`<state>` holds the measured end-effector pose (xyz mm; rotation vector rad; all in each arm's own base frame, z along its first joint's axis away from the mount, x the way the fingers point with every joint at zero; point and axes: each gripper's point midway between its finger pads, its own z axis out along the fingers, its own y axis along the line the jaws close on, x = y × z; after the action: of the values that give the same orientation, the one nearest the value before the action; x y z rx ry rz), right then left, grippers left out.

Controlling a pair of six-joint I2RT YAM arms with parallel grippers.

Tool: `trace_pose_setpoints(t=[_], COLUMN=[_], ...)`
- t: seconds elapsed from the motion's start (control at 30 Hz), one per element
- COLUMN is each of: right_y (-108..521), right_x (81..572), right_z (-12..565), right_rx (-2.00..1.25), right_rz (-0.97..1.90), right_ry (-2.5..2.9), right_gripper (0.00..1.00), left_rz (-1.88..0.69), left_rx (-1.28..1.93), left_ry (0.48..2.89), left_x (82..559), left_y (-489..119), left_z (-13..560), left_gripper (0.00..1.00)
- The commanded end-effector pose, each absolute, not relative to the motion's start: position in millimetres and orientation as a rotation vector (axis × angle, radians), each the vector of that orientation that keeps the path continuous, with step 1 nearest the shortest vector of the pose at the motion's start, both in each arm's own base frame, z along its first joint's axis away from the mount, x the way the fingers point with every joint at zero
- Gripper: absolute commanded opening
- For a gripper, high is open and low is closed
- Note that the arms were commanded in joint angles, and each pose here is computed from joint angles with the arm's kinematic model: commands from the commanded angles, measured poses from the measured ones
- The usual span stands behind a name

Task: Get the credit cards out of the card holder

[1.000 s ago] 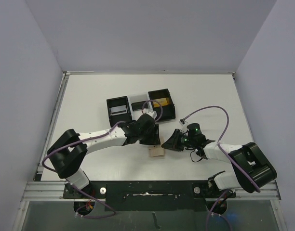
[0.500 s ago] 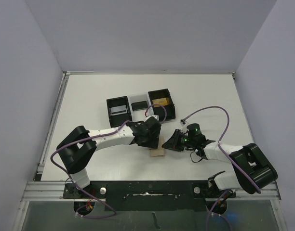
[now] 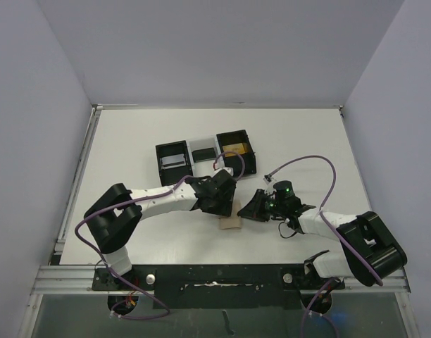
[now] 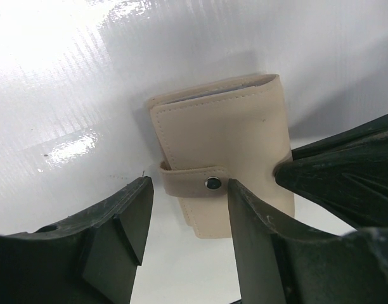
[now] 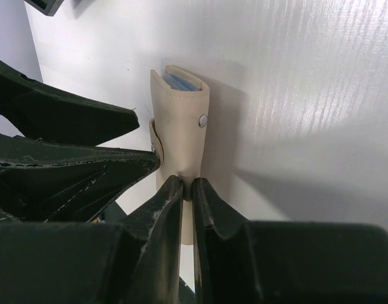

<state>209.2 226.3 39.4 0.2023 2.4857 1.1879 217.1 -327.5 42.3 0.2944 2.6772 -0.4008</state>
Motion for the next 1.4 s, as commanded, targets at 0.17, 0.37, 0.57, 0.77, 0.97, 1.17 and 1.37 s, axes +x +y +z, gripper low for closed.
trace_pose_setpoints(t=[0.17, 0.37, 0.57, 0.77, 0.97, 1.17, 1.37], right_y=[233.2, 232.0, 232.2, 231.3, 231.7, 229.6, 223.6], right_x=[222.6, 222.1, 223.0, 223.4, 224.2, 227.0, 227.7], right_z=[60.6, 57.7, 59.8, 60.8, 63.2, 69.9, 67.3], right_rx=[0.149, 0.151, 0.149, 0.156, 0.152, 0.157, 0.176], right_rz=[1.207, 1.193, 1.192, 1.186, 1.186, 1.168, 1.123], right_ry=[2.405, 2.422, 2.418, 2.415, 2.411, 2.392, 2.401], right_gripper=[0.07, 0.07, 0.07, 0.07, 0.07, 0.07, 0.06], left_rz=[-0.261, -0.198, -0.419, -0.563, -0.353, -0.155, -0.071], left_rx=[0.226, 0.171, 0.209, 0.292, 0.319, 0.302, 0.256], left_ry=[2.621, 2.586, 2.518, 2.568, 2.658, 2.676, 2.64], left_x=[235.8, 241.2, 246.1, 233.3, 223.3, 220.0, 225.4], left_y=[-314.1, -301.4, -334.5, -358.2, -335.7, -314.3, -299.1], left_z=[54.3, 59.3, 84.2, 77.3, 42.6, 31.9, 38.1], left_gripper=[0.41, 0.33, 0.45, 0.51, 0.51, 0.46, 0.35])
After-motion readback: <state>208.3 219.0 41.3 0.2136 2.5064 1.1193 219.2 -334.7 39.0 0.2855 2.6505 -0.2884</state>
